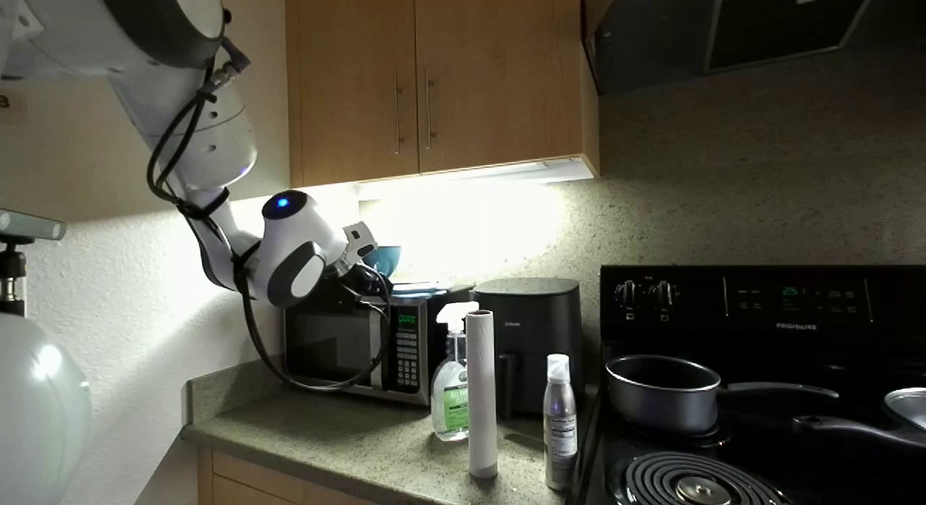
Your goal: Open the microwave door
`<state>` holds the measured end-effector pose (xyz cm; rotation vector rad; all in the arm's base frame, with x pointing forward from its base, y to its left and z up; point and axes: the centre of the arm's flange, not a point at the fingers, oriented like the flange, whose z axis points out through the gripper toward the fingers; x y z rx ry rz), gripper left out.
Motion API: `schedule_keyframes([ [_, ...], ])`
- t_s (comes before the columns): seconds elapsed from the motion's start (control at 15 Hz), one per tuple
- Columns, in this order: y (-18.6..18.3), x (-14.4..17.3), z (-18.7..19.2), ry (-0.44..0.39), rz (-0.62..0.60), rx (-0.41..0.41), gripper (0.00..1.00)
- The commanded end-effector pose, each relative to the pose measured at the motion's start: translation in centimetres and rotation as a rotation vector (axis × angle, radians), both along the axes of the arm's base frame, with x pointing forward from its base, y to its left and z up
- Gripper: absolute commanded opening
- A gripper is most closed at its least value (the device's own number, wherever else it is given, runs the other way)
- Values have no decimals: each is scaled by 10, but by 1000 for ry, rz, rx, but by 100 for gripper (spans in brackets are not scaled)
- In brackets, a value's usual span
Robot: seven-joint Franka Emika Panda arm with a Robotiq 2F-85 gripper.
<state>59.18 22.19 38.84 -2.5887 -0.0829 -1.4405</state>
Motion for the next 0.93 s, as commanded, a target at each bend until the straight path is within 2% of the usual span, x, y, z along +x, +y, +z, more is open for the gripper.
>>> schedule_keyframes([
  [0.0,40,45,-31,-41,-96,32,100],
  [0.07,47,53,-36,-42,-118,32,100],
  [0.13,21,29,-22,-20,-59,20,100],
  [0.33,38,42,-44,-29,-75,15,100],
  [0.53,37,46,-42,-39,-81,16,100],
  [0.87,36,54,-65,8,-85,-10,100],
])
